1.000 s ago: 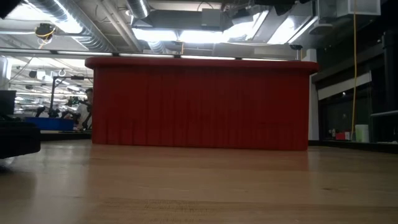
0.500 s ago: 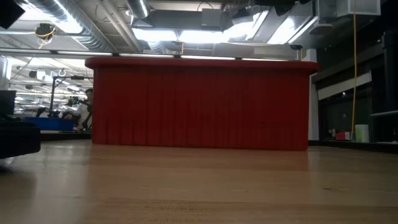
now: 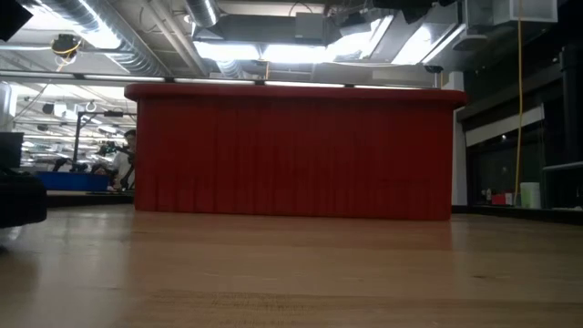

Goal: Pick and place slides into bin
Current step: Put the black slide into the red container

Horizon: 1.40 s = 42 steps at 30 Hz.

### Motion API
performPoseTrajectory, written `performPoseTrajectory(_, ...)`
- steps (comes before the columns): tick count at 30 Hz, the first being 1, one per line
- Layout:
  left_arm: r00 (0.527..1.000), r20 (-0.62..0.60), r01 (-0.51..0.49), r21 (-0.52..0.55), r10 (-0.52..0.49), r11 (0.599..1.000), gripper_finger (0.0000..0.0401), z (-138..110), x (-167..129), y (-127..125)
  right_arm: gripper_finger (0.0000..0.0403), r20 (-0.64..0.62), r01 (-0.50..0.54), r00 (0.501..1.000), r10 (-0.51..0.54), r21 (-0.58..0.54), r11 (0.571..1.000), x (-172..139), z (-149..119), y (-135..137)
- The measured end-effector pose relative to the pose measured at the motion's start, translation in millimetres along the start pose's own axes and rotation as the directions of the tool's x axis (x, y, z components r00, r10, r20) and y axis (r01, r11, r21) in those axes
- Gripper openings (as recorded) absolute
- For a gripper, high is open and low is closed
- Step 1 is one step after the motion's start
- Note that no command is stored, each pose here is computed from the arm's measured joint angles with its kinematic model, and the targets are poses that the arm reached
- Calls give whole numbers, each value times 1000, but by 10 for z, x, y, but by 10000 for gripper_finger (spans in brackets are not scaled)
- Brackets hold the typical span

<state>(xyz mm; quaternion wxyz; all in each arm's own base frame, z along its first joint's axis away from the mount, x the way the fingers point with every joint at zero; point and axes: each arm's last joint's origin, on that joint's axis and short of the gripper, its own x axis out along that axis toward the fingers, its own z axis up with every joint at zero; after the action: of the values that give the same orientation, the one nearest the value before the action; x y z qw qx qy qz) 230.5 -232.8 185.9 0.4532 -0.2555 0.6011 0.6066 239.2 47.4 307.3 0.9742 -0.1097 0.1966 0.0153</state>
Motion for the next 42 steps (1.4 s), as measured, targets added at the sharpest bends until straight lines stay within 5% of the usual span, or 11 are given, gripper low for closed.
performPoseTrajectory(15, 996, 68, 48, 39, -50, 998, 6, 12, -42, -4, 7, 0, 0, 1000, 0, 3, 1000, 0, 0, -1)
performPoseTrajectory(25, 945, 183, 238, 186, -271, 953, 3, 16, -363, -41, 7, -19, -3, 1000, 3, -7, 1000, 0, -19, 3)
performPoseTrajectory(33, 807, 366, 310, 405, -463, 860, 3, 120, -659, -81, 7, -20, -4, 1000, 3, -31, 1000, -1, -20, 3)
performPoseTrajectory(42, 584, 568, 196, 594, -580, 780, 3, 346, -1015, -118, 7, -20, -4, 1000, 4, -31, 999, -1, -20, 4)
